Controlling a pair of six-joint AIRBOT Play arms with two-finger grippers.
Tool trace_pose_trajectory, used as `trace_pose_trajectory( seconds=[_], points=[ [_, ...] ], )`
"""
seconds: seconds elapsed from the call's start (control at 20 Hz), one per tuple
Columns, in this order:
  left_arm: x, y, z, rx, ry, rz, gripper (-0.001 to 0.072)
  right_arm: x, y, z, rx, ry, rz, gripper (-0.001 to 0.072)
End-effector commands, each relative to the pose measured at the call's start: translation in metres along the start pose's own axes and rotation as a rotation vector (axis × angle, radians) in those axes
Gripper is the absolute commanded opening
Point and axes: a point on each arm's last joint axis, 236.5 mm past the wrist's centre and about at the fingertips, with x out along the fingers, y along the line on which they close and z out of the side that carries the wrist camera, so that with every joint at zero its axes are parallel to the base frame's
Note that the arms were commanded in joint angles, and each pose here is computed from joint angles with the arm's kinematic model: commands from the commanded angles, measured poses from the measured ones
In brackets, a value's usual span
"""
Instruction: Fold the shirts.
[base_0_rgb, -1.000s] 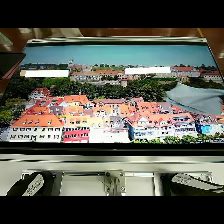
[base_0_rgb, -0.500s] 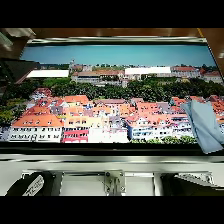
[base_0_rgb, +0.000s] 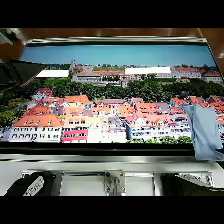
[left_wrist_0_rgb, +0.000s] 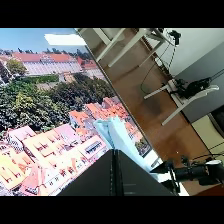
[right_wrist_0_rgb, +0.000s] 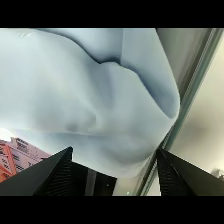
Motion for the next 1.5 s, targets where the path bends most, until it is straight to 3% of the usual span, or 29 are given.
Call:
trace_pose_trajectory(
  seconds=[0.0, 0.15, 0.3, 0.4, 0.55, 0.7, 0.75, 0.85, 1.05, 1.45],
  points=[
    [0.0, 0.004, 0.006, 0.004, -0.026, 0.019, 0.0035, -0.043, 0.017, 0.018, -0.07, -0.08, -0.003, 0.064],
    [-0.002, 0.03, 0.01, 0.037, -0.04, 0.129, 0.0036, -0.124, 0.072, 0.054, -0.142, -0.299, 0.08, 0.064],
    [-0.006, 0.073, 0.014, 0.079, -0.042, 0.284, 0.0035, -0.237, 0.191, 0.088, -0.259, -0.667, 0.416, 0.0638],
    [-0.002, 0.107, 0.006, 0.106, 0.007, 0.381, 0.0033, -0.272, 0.273, 0.065, -0.443, -0.749, 0.565, 0.0618],
    [0.02, 0.164, -0.047, 0.082, 0.245, 0.55, 0.0033, -0.211, 0.355, -0.023, -0.811, -0.562, 0.494, 0.062],
    [0.021, 0.212, -0.108, 0.027, 0.546, 0.826, 0.0036, -0.116, 0.36, -0.103, -1.012, -0.294, 0.202, 0.0623],
    [0.012, 0.221, -0.122, 0.048, 0.655, 0.916, 0.0101, -0.098, 0.359, -0.119, -1.05, -0.252, 0.134, 0.0629],
    [0.013, 0.222, -0.138, 0.102, 0.799, 0.964, 0.072, -0.073, 0.363, -0.142, -1.09, -0.186, 0.086, 0.0632],
    [0.026, 0.224, -0.128, 0.134, 0.748, 0.949, 0.072, -0.043, 0.351, -0.175, -1.119, -0.029, 0.026, 0.0631],
    [0.023, 0.227, -0.126, 0.124, 0.742, 0.958, 0.072, -0.04, 0.355, -0.184, -1.144, -0.022, 0.035, 0.0631]
  ],
)
